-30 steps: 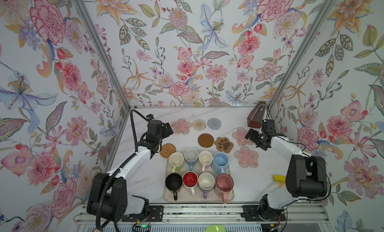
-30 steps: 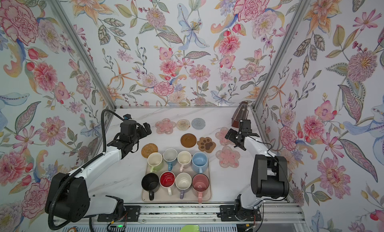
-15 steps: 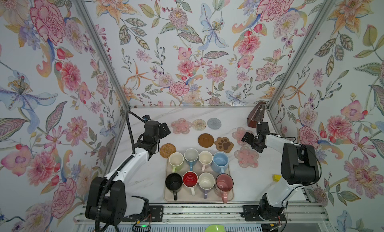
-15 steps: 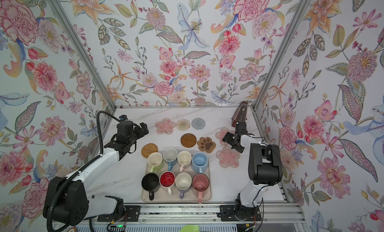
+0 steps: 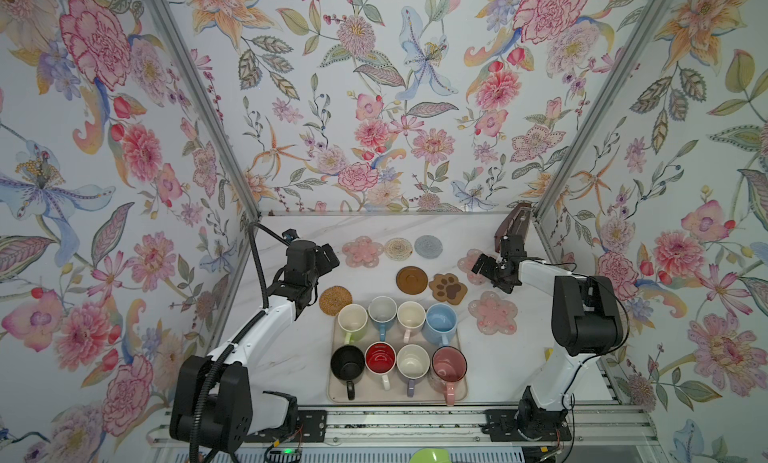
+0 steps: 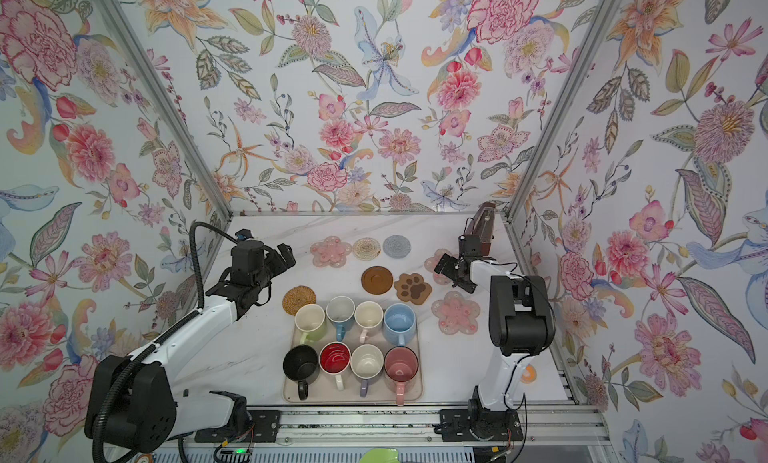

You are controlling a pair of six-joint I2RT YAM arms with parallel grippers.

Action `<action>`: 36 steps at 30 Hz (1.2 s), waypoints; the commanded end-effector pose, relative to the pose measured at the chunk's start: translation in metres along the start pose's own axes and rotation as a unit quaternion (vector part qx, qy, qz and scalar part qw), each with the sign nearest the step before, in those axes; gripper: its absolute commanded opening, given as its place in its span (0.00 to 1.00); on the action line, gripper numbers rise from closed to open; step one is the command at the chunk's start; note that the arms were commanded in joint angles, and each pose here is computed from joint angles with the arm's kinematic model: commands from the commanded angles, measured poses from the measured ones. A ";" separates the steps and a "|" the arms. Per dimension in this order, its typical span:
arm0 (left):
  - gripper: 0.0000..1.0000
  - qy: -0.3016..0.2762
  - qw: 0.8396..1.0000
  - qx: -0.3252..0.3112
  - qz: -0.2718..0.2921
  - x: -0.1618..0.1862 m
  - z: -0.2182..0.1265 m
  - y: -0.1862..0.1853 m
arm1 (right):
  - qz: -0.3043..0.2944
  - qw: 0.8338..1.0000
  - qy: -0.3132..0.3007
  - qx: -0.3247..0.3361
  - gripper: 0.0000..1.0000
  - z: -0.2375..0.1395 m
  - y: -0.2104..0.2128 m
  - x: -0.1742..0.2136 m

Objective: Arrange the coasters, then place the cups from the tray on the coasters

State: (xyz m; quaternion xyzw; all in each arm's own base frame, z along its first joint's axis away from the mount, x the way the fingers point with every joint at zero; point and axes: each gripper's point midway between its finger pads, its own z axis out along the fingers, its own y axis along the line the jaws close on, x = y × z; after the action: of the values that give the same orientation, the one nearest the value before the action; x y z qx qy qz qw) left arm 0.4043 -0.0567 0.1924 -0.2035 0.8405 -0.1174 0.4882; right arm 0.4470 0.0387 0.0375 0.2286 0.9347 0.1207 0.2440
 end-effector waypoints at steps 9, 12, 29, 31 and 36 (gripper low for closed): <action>0.99 -0.010 1.000 -0.009 -0.011 -0.004 -0.008 0.010 | 0.008 1.000 -0.002 0.014 0.99 -0.009 -0.010 -0.001; 0.99 -0.011 1.000 -0.011 -0.011 -0.004 -0.008 0.011 | 0.007 1.000 0.003 0.017 0.99 -0.013 -0.016 0.006; 0.99 -0.011 1.000 -0.010 -0.016 -0.005 -0.009 0.012 | -0.036 0.999 0.025 0.008 0.99 0.006 0.020 0.031; 0.99 -0.012 1.000 -0.011 -0.017 -0.005 -0.009 0.013 | -0.039 0.999 0.022 0.005 0.99 0.011 0.026 0.028; 0.99 -0.012 1.000 -0.012 -0.018 -0.005 -0.012 0.014 | -0.037 0.999 0.018 -0.009 0.99 0.025 0.042 0.018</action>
State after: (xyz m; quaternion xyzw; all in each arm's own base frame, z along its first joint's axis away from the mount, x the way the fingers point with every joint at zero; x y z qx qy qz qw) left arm 0.3990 -0.0505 0.1982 -0.2134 0.8335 -0.1209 0.4951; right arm 0.4572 0.0814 0.0366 0.1850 0.9431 0.1231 0.2474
